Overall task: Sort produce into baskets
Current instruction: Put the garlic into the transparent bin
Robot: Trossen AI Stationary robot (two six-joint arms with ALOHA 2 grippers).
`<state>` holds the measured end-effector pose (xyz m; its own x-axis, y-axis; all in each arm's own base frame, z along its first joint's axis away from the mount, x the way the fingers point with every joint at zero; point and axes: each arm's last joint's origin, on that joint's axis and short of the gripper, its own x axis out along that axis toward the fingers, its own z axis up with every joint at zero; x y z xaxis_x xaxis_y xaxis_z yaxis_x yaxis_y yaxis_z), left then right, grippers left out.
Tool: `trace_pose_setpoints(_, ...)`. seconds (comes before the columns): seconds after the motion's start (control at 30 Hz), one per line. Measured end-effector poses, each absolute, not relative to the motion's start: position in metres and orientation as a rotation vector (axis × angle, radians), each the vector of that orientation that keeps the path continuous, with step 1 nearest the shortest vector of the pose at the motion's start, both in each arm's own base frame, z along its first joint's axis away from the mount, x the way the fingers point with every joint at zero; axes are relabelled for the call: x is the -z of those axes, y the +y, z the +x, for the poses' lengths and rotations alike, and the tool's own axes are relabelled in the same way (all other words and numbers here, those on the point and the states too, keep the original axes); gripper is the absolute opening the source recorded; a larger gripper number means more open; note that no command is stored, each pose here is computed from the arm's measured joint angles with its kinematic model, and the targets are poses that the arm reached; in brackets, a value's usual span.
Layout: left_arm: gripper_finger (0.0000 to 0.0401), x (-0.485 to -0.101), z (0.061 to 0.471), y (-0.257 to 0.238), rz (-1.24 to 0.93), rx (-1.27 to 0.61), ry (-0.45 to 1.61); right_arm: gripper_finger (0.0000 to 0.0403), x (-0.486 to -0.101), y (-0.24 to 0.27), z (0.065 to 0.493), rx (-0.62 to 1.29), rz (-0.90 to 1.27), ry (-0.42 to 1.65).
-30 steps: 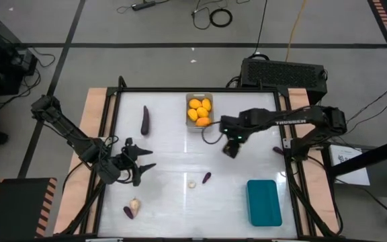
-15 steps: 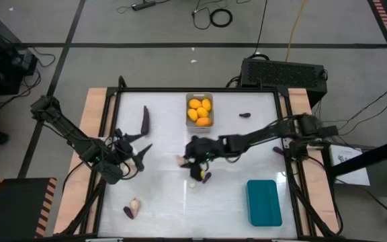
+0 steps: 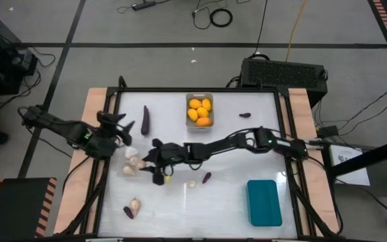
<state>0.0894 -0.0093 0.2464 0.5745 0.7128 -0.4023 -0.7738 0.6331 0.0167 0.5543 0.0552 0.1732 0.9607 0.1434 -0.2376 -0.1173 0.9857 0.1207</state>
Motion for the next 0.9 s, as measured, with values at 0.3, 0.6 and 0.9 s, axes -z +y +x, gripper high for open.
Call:
trace_pose_setpoints(0.3, 0.0253, -0.248, 0.075, -0.006, -0.323, -0.745, 0.425, 0.0169, -0.184, 0.044, 0.58, -0.103, 0.071, 0.315)
trace_pose_setpoints(0.6, 0.0253, -0.243, 0.08, -0.008, -0.315, -0.734, 0.44, 0.0247, -0.205, 0.033, 0.574, -0.085, 0.062, 0.413)
trace_pose_setpoints(0.9, 0.0253, -0.241, 0.082, -0.011, -0.355, -0.66, 0.518, 0.0265, -0.249, 0.024, 0.52, -0.076, 0.037, 0.851)
